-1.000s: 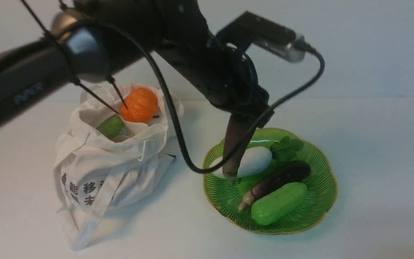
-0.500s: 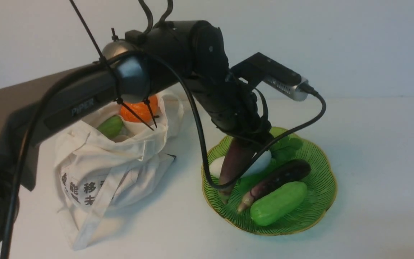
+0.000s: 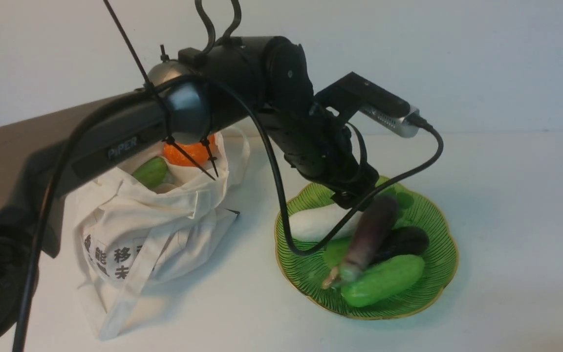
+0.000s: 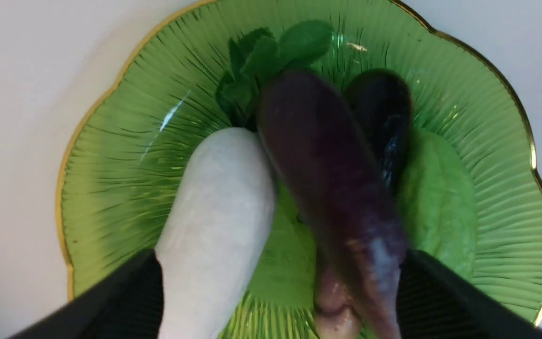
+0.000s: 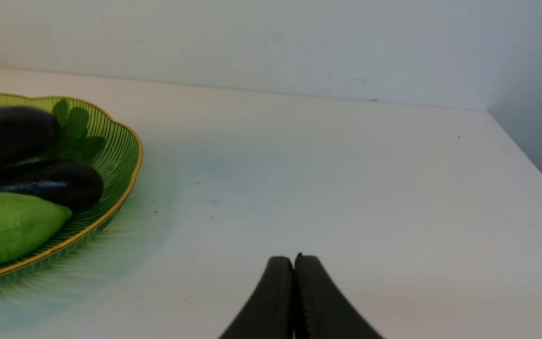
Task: Take vegetables from cloth bag on white table place on plate.
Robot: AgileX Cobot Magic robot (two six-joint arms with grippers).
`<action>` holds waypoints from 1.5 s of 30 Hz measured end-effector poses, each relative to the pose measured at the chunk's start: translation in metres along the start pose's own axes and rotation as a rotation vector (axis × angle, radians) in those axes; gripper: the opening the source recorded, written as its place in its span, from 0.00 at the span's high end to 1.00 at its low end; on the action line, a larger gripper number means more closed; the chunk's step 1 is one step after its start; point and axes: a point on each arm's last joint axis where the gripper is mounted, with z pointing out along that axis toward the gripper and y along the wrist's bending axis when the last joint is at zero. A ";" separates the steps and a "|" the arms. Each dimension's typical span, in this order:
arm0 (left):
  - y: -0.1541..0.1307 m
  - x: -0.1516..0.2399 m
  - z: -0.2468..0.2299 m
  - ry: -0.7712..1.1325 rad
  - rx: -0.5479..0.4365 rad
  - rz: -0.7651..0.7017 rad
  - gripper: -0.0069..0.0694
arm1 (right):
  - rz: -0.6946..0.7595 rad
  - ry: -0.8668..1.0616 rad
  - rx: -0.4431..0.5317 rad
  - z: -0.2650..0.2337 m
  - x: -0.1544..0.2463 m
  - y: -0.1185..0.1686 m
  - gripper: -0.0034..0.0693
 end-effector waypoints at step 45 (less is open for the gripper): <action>-0.083 0.184 -0.280 -0.628 -0.274 -0.256 0.92 | 0.000 0.000 0.000 0.000 0.000 0.000 0.97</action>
